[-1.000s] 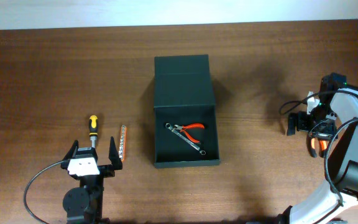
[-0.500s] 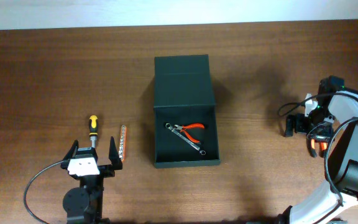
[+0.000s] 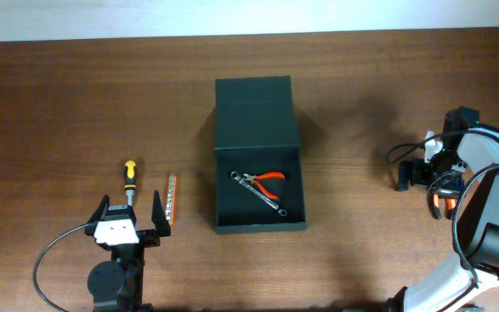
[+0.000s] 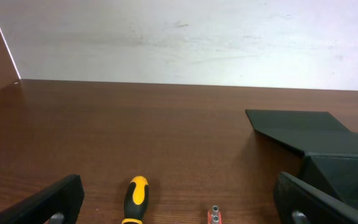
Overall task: Pack container
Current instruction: 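Lower the right gripper onto the pliers at the hinge, then close the right gripper on the pliers hinge and lift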
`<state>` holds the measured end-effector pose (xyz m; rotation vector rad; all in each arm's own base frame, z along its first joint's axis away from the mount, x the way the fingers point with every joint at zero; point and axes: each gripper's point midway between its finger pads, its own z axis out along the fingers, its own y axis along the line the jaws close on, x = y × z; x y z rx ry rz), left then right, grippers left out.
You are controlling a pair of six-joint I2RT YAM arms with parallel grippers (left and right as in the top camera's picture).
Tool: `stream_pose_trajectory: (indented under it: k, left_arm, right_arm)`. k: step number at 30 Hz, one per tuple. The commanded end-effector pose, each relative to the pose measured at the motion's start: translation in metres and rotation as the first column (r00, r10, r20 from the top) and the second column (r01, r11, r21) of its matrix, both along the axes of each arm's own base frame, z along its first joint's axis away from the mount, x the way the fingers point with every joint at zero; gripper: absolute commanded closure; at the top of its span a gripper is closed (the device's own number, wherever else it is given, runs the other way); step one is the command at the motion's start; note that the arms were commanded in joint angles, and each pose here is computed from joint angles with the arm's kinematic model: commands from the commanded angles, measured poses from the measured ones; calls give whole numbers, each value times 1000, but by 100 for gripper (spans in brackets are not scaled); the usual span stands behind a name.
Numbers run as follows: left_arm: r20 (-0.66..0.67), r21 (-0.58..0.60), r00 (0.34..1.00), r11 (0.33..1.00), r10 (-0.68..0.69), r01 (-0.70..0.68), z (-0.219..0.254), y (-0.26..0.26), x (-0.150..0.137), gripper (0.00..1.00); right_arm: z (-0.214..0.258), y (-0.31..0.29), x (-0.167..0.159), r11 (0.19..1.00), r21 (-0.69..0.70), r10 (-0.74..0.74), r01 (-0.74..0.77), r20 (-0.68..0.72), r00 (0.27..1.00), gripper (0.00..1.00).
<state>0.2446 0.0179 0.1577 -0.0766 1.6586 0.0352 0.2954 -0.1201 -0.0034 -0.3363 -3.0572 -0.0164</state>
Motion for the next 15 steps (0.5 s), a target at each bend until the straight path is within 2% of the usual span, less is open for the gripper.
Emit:
stream_pose_trajectory:
  k: [1,4,6,15]
  left_arm:
    - [3,12,1000,1000,-3,3,-1,0,0,1]
    - [3,12,1000,1000,-3,3,-1,0,0,1]
    - [3,11,1000,1000,-3,3,-1,0,0,1]
    - [3,11,1000,1000,-3,3,-1,0,0,1]
  right_arm:
    - [-8,1,-6,1000,12,-21,22,-15,1000,26]
    - [-8,1,-6,1000,12,-21,22,-15,1000,46]
    - [-8,1,-6,1000,12,-21,22,-15,1000,53]
    - [-8,1,-5,999,9,-38,39,-12,999,59]
